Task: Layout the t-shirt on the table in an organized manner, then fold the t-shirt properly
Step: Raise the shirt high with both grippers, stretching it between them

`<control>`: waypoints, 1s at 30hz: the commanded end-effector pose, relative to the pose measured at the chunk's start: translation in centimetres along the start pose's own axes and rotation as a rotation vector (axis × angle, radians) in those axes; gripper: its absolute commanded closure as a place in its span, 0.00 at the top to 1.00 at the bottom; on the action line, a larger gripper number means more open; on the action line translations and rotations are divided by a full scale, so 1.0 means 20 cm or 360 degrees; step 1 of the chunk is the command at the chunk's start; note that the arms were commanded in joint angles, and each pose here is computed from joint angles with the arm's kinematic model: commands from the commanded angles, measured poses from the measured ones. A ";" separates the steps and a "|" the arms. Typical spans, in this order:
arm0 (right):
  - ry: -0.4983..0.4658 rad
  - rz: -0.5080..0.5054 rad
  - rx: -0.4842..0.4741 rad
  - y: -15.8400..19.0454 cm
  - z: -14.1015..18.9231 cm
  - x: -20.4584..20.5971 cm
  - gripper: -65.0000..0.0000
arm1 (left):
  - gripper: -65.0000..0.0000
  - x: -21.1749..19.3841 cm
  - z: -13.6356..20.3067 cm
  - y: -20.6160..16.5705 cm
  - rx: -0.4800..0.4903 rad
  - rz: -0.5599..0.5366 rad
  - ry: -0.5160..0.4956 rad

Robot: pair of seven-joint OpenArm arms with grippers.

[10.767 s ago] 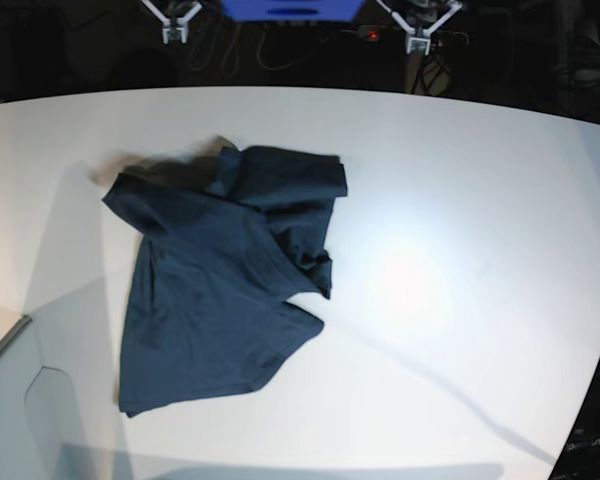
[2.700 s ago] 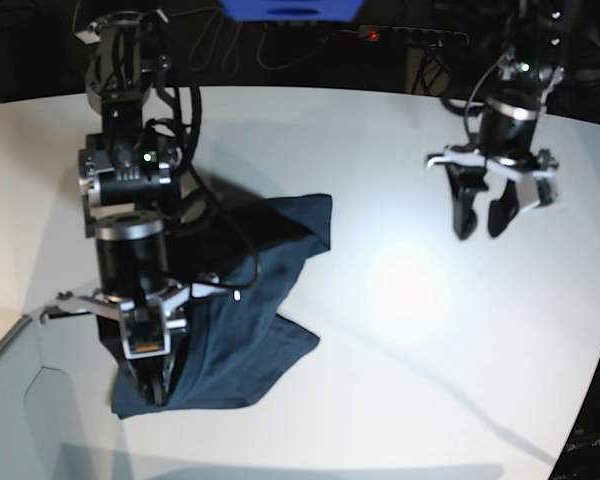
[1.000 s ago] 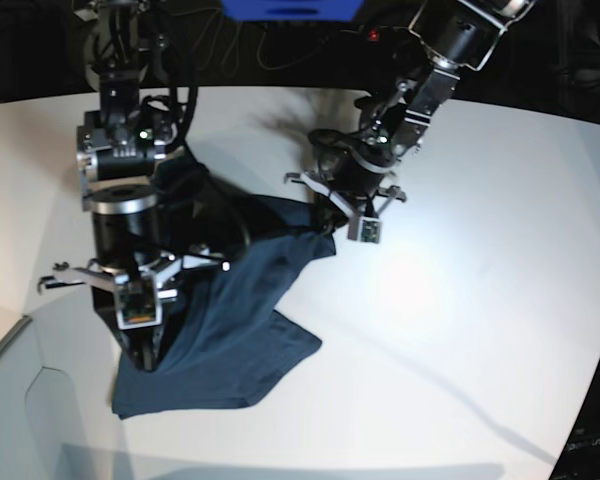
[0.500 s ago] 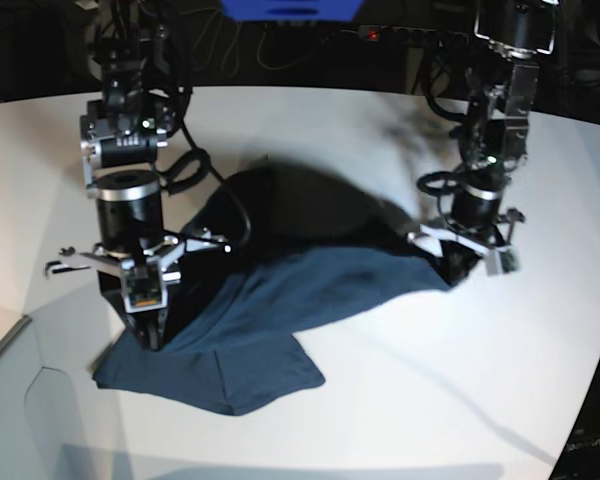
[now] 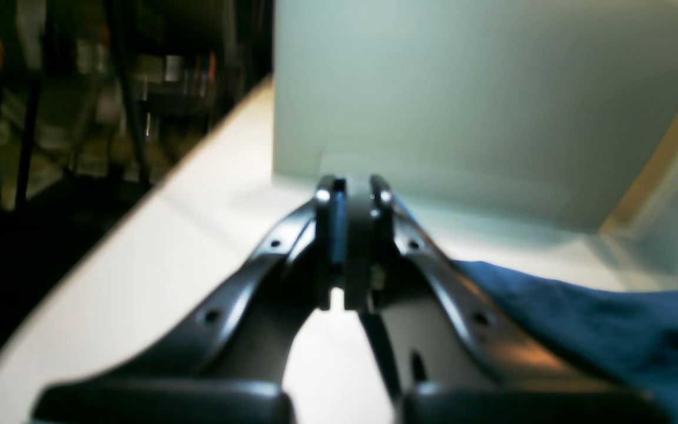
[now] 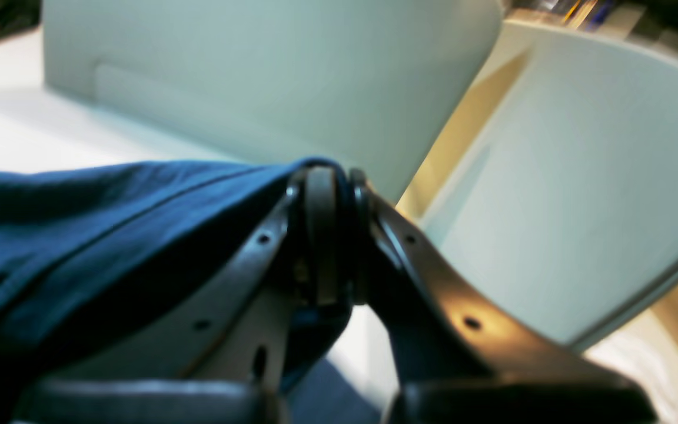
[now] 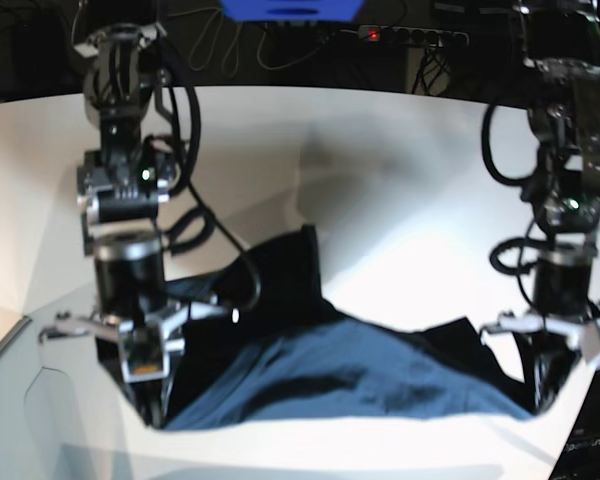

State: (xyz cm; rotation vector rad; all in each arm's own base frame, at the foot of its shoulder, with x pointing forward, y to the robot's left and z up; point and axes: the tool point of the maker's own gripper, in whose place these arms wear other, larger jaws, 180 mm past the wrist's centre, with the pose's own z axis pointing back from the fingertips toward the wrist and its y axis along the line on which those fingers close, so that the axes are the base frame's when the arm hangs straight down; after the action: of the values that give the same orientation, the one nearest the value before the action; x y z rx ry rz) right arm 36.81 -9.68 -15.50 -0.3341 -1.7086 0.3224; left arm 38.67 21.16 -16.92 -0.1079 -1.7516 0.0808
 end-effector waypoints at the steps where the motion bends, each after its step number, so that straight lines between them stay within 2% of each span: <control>1: -0.0172 -0.0002 0.0003 -0.01 -0.04 0.16 0.00 | 0.00 0.18 -0.06 0.00 -0.0008 -0.0032 -0.0153; 6: -0.0385 0.0033 0.0089 0.02 -0.16 0.41 0.00 | 0.00 0.44 -0.21 -0.03 -0.0039 -0.0044 -0.0325; 18: -0.0645 0.0075 -0.0031 -0.13 -0.36 0.78 0.00 | 0.00 0.93 -0.43 -0.08 -0.0070 -0.0044 -0.0595; 30: -0.0846 0.0102 -0.0188 -0.33 -0.42 1.16 0.00 | 0.00 1.18 -0.52 -0.06 -0.0048 -0.0021 -0.0743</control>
State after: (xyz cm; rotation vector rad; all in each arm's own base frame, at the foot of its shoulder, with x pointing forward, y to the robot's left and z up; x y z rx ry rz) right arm 41.97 -6.33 7.61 -0.4084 -2.1864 0.3918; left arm 45.55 22.45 5.43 -0.1172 -2.1391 0.0808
